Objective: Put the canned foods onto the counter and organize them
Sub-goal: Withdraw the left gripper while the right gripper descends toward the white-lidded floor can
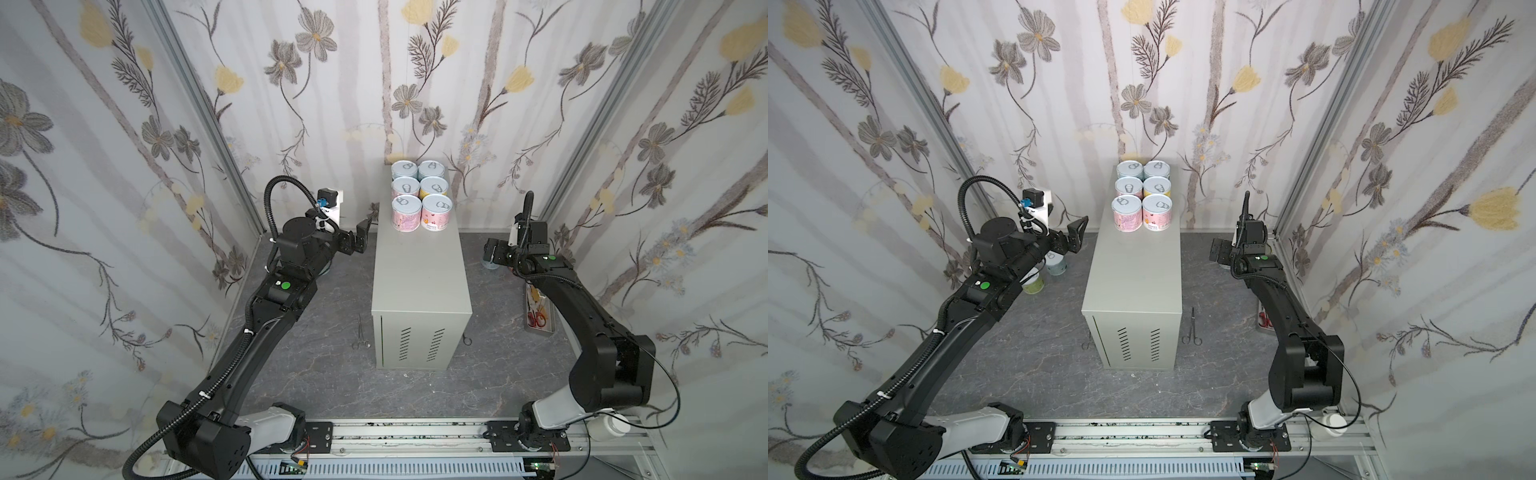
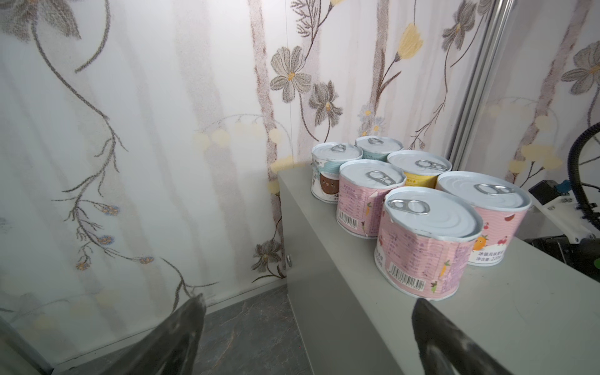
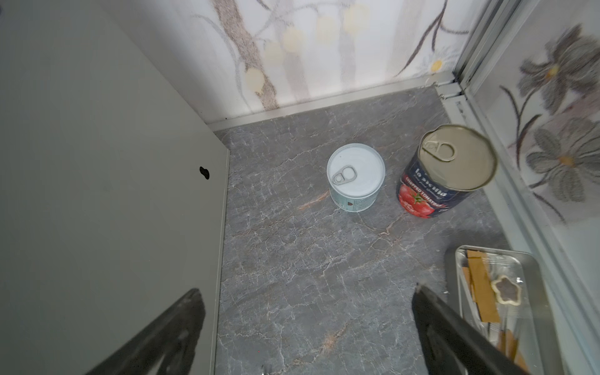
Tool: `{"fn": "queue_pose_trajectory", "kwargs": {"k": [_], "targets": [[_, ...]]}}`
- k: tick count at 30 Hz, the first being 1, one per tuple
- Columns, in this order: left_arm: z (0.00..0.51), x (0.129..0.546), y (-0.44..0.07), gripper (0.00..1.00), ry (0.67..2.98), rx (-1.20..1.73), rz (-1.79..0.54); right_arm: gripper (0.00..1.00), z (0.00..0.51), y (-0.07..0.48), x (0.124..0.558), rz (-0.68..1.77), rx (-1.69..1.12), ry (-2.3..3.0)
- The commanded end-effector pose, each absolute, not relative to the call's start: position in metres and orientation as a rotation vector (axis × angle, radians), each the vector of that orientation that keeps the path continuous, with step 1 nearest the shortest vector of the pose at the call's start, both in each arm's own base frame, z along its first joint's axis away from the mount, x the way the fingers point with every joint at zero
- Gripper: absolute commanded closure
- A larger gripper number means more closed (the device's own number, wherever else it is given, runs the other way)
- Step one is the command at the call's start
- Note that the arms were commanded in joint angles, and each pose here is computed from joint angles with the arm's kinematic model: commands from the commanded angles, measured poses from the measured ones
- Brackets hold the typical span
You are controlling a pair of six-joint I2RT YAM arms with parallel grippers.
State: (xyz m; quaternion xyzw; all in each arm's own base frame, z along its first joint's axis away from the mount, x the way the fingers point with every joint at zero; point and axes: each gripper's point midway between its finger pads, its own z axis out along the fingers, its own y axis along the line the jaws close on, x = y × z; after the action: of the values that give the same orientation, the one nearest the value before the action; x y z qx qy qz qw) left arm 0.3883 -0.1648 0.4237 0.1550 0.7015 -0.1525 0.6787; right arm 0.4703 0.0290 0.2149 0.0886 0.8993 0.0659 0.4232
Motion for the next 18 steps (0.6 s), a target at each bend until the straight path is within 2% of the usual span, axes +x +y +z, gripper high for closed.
{"fn": "queue_pose_trajectory", "kwargs": {"k": [1, 8, 18], "targets": [[0.424, 0.391, -0.160, 0.00, 1.572, 0.334, -0.321, 0.00, 0.193, 0.033, 0.485, 0.235, 0.260, 2.304], [0.419, 0.399, -0.150, 0.00, 1.591, 0.316, -0.289, 0.00, 0.129, 0.021, 0.514, 0.145, 0.283, 2.490], [0.397, 0.419, -0.145, 0.00, 1.654, 0.312, -0.269, 0.00, 0.097, 0.002, 0.539, 0.000, 0.322, 2.538]]}}
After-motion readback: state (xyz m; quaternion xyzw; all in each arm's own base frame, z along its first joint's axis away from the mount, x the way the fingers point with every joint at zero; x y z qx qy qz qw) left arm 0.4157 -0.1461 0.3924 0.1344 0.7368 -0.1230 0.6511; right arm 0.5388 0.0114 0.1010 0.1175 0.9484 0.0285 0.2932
